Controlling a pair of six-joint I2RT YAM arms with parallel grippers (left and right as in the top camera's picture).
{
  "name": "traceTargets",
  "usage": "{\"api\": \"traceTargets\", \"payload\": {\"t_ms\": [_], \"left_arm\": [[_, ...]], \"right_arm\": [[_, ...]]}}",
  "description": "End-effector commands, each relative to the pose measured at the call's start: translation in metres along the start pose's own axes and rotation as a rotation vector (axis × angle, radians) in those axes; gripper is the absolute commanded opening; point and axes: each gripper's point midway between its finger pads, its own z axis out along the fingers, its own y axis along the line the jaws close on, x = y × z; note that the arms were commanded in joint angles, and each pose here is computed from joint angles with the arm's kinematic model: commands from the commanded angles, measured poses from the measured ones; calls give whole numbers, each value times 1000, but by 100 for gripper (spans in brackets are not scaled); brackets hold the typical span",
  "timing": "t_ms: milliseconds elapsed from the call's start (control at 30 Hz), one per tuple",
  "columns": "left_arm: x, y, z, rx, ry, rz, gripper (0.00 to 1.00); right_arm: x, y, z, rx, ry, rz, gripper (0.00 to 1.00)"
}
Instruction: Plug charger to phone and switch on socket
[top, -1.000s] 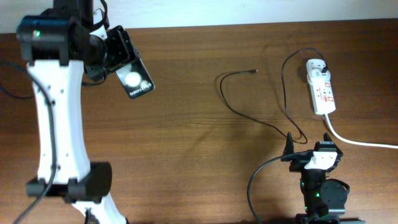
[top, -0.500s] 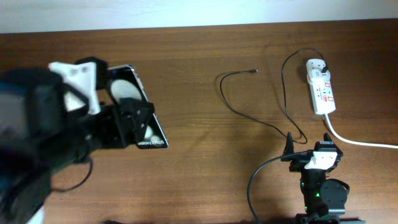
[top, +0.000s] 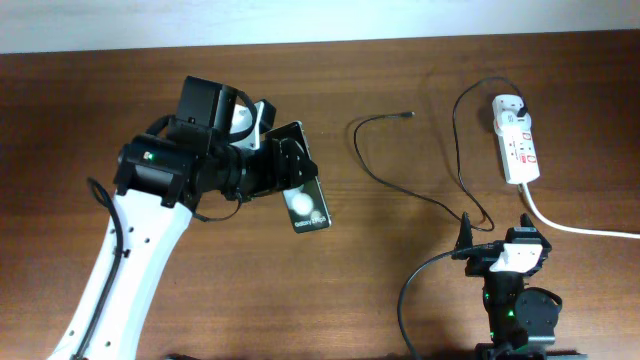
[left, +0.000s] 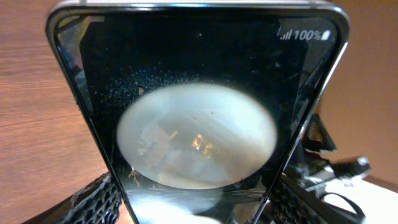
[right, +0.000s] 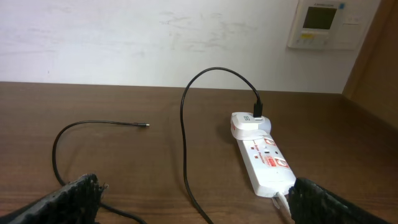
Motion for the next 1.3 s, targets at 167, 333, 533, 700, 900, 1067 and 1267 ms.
{"api": "traceTargets", "payload": {"t_ms": [167, 333, 533, 700, 900, 1067, 1267], "left_arm": [[31, -67, -16, 396, 191, 6, 62], [15, -78, -33, 525, 156, 37, 62], [-19, -46, -16, 558, 180, -101, 60], [-18, -54, -13, 699, 293, -160, 58], [-18, -56, -15, 679, 374, -363, 56], [-16, -61, -21, 719, 400, -367, 49], [-16, -61, -21, 719, 400, -366, 49]], "right_arm": [[3, -2, 0, 11, 4, 4, 99], [3, -2, 0, 10, 2, 5, 99], [4, 10, 0, -59, 16, 353, 99], [10, 112, -36, -671, 284, 699, 99], [15, 169, -128, -1231, 701, 866, 99], [-28, 165, -119, -1243, 528, 797, 99], [-79, 152, -83, -1103, 388, 737, 99]]}}
